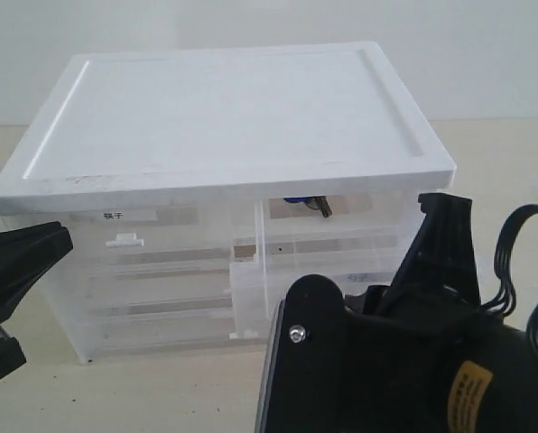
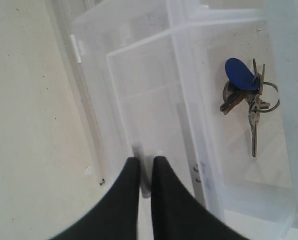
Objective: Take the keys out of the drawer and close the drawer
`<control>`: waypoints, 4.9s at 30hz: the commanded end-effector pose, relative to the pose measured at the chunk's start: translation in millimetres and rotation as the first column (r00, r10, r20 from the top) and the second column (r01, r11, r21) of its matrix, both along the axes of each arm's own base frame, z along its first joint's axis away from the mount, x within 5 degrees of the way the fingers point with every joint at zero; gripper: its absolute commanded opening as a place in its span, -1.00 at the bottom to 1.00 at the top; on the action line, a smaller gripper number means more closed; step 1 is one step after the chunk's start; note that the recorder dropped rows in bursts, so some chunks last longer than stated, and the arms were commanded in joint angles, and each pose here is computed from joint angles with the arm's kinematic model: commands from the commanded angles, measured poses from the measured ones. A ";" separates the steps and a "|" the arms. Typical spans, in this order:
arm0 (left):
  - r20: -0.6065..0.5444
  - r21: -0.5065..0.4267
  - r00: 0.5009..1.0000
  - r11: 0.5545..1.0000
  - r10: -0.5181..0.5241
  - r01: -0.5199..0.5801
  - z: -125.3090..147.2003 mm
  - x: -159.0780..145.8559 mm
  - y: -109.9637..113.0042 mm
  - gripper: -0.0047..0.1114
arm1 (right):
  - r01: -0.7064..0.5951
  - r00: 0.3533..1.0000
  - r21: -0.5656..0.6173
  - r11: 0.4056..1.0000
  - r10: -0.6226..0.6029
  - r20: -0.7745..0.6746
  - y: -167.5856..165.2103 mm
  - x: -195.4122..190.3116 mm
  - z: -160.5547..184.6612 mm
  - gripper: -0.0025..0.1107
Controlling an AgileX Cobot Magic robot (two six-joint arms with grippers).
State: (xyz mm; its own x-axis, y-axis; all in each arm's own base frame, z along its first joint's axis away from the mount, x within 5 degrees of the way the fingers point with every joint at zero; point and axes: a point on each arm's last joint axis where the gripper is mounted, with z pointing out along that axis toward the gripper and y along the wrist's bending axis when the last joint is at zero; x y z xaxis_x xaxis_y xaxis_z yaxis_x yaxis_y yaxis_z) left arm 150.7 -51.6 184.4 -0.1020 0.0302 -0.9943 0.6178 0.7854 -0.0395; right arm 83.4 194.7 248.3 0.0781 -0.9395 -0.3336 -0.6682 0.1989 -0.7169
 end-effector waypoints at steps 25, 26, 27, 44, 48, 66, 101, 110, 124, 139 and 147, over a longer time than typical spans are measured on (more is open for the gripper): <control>0.010 0.001 1.000 1.000 0.029 -0.029 1.0 3.1 2.3 -0.84 | -0.104 0.975 0.153 0.983 0.131 -0.180 -33.4 -20.1 34.6 -0.87; 0.010 0.001 1.000 1.000 0.029 -0.029 1.0 3.1 2.3 -0.84 | -0.073 0.979 0.175 0.982 0.105 -0.177 -35.4 -18.7 42.1 -0.76; 0.010 0.001 1.000 1.000 0.029 -0.029 1.0 3.1 2.3 -0.84 | -0.041 0.984 0.191 0.981 0.073 -0.163 -37.6 -16.7 51.0 -0.60; 0.006 0.015 1.000 1.000 0.011 -0.011 -0.1 2.1 1.1 -0.84 | -0.011 0.996 0.039 0.999 0.014 -0.092 -22.6 8.0 62.2 -0.02; 0.006 0.017 1.000 1.000 0.007 -0.007 -0.2 1.9 0.9 -0.84 | -0.018 0.993 0.063 0.998 0.025 -0.116 -27.9 28.9 61.7 -0.02; 0.004 0.013 1.000 1.000 0.000 0.000 -0.1 1.5 0.4 -0.84 | -0.093 0.979 -0.104 0.990 0.072 -0.188 -9.7 31.9 35.5 -0.76; -0.005 0.012 1.000 1.000 0.007 -0.007 -0.7 1.8 0.8 -0.84 | 0.218 0.921 0.418 0.882 -0.045 -0.387 -22.6 14.5 106.3 0.09; -0.020 -0.002 1.000 1.000 -0.012 0.012 -1.0 0.6 -0.6 -0.84 | 0.461 0.870 0.331 0.823 -0.345 -0.352 -1.2 42.3 61.5 0.09; -0.031 -0.019 0.999 0.999 -0.039 0.038 -0.8 -1.1 -2.6 -0.84 | 0.509 0.837 0.279 0.815 -0.392 -0.381 10.4 46.0 42.6 -0.16; -0.033 -0.024 0.998 0.998 -0.060 0.060 -0.6 -2.4 -4.1 -0.84 | -0.072 0.859 0.311 0.948 0.218 -0.464 -23.6 -10.2 86.1 -0.16; -0.028 -0.018 0.996 0.996 -0.087 0.086 -0.6 -4.0 -5.8 -0.84 | -0.089 0.882 0.050 0.995 0.102 -0.460 -27.0 -0.4 49.0 -0.16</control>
